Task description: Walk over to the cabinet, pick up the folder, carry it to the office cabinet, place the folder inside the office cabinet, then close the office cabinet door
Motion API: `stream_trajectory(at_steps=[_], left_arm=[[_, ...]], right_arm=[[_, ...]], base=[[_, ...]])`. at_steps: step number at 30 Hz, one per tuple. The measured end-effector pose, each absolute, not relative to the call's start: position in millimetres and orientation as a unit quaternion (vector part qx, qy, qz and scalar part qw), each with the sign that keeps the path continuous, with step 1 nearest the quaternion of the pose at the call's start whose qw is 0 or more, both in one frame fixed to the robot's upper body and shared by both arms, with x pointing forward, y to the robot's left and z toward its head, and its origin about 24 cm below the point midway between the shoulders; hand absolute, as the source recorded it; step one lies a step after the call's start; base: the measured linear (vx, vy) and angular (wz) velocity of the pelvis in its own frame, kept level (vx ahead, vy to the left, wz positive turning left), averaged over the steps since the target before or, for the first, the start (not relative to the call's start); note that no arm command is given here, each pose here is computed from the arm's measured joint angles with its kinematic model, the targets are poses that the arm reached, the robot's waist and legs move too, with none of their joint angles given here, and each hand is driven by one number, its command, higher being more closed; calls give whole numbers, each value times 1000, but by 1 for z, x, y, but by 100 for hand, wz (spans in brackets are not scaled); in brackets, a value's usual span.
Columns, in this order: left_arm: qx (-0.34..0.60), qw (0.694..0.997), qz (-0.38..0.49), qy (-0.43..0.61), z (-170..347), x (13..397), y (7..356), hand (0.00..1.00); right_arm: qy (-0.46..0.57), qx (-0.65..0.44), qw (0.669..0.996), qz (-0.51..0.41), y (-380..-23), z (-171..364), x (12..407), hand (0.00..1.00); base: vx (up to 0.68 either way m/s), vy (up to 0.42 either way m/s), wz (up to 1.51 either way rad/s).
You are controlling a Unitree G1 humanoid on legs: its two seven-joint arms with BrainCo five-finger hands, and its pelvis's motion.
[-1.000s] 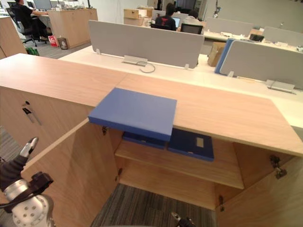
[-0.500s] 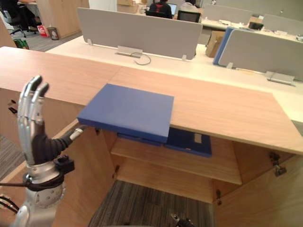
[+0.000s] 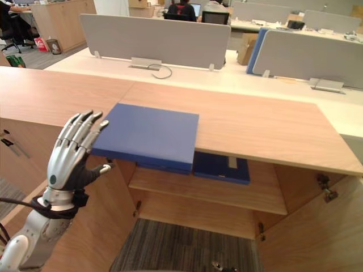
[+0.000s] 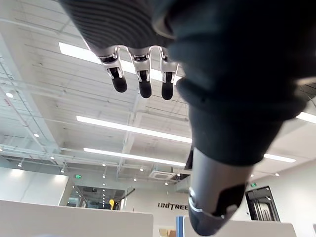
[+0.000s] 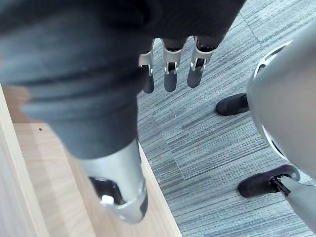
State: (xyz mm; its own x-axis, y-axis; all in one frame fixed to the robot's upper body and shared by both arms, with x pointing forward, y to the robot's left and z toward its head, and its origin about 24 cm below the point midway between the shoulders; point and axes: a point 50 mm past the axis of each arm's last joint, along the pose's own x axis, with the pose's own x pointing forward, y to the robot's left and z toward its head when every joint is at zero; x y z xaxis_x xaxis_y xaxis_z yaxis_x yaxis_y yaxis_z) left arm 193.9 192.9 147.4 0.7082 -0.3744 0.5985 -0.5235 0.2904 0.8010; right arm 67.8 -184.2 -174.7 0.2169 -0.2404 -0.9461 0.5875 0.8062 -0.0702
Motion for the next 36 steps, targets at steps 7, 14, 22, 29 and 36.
stream_trajectory(at_steps=[7, 14, 22, 29, 36], left_arm=[[622, 700, -5, -350, 133, 201, 196, 0], [636, 695, -25, -335, 127, 214, 199, 0], [671, 690, -2, -272, 114, 236, 223, 0], [686, 691, 3, -227, 101, 248, 235, 0], [691, 702, 11, -172, 84, 253, 248, 0]], right_arm=[[561, 162, 762, -280, -187, -175, 67, 0], [567, 149, 764, -269, -187, -175, 66, 0], [547, 130, 784, -264, -195, -171, 78, 0], [540, 130, 785, -274, -202, -169, 82, 0], [535, 128, 789, -273, -205, -167, 86, 0]], base=[[-20, 2, -10], [-27, 3, -3], [-22, 3, -6], [-15, 0, -5], [-16, 0, -12]])
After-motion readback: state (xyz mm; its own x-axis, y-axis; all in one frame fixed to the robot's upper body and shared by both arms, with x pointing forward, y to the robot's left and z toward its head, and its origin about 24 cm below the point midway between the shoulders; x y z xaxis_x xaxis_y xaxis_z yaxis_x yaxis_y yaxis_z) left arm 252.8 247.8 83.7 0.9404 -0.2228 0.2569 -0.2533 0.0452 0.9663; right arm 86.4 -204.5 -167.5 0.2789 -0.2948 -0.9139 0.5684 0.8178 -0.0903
